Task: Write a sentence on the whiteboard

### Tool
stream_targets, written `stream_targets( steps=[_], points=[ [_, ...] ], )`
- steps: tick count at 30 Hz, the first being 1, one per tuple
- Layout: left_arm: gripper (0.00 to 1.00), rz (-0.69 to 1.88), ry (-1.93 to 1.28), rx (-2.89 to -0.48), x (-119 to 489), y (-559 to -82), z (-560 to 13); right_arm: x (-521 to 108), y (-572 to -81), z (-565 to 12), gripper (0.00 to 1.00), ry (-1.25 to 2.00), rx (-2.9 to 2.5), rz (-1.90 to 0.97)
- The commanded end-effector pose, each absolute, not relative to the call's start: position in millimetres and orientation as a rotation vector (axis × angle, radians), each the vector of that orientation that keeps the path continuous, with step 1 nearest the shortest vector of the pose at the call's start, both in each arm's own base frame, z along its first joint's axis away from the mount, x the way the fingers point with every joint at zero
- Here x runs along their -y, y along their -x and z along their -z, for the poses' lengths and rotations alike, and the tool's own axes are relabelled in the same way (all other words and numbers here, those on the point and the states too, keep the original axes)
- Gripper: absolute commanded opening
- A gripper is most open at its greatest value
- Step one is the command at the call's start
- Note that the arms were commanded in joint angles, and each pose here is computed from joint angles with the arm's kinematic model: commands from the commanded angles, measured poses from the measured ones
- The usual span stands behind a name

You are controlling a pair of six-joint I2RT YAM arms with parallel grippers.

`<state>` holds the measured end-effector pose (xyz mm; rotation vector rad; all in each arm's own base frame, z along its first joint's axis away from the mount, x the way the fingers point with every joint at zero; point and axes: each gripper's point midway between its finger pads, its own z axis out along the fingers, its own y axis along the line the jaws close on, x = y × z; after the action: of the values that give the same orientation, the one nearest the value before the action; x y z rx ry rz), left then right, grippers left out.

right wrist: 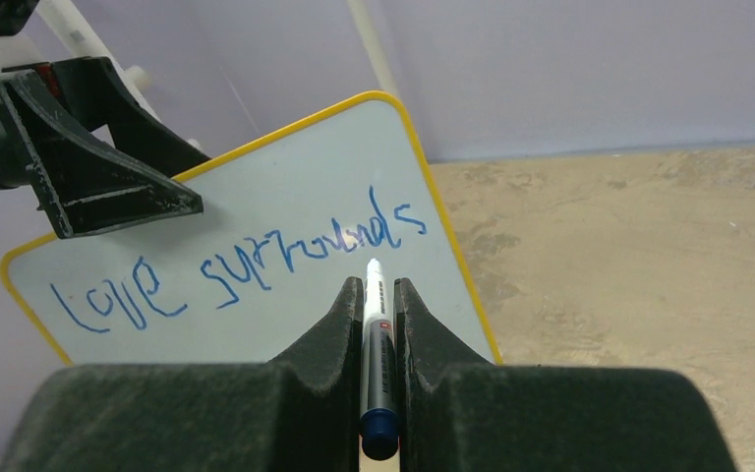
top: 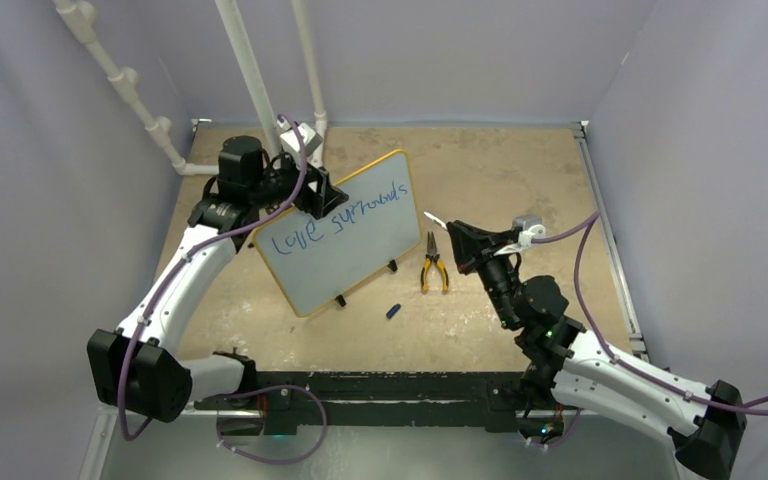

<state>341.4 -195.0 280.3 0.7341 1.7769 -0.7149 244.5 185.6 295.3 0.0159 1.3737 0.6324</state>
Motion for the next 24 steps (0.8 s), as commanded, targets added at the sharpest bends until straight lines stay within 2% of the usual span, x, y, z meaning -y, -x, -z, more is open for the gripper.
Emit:
stream_targets(
  steps=[1,14,19,24],
  points=[
    [0.75,0.640,-0.666,-1.797,182,-336,-288,-188,-240,-297,0.00,-0.009,-1.378,-0.677],
    [0.77,0.430,-0.257,-1.790,123,-317,-338,-206,-232,-303,0.00,0.088,-1.390,-0.734],
    [0.77,0.314,-0.107,-1.782,88,-290,-340,-212,-229,-306,0.00,0.096,-1.375,-0.781],
    [0.77,0.335,-0.129,-1.760,86,-266,-327,-223,-225,-311,0.00,0.104,-1.362,-0.854]
  ],
)
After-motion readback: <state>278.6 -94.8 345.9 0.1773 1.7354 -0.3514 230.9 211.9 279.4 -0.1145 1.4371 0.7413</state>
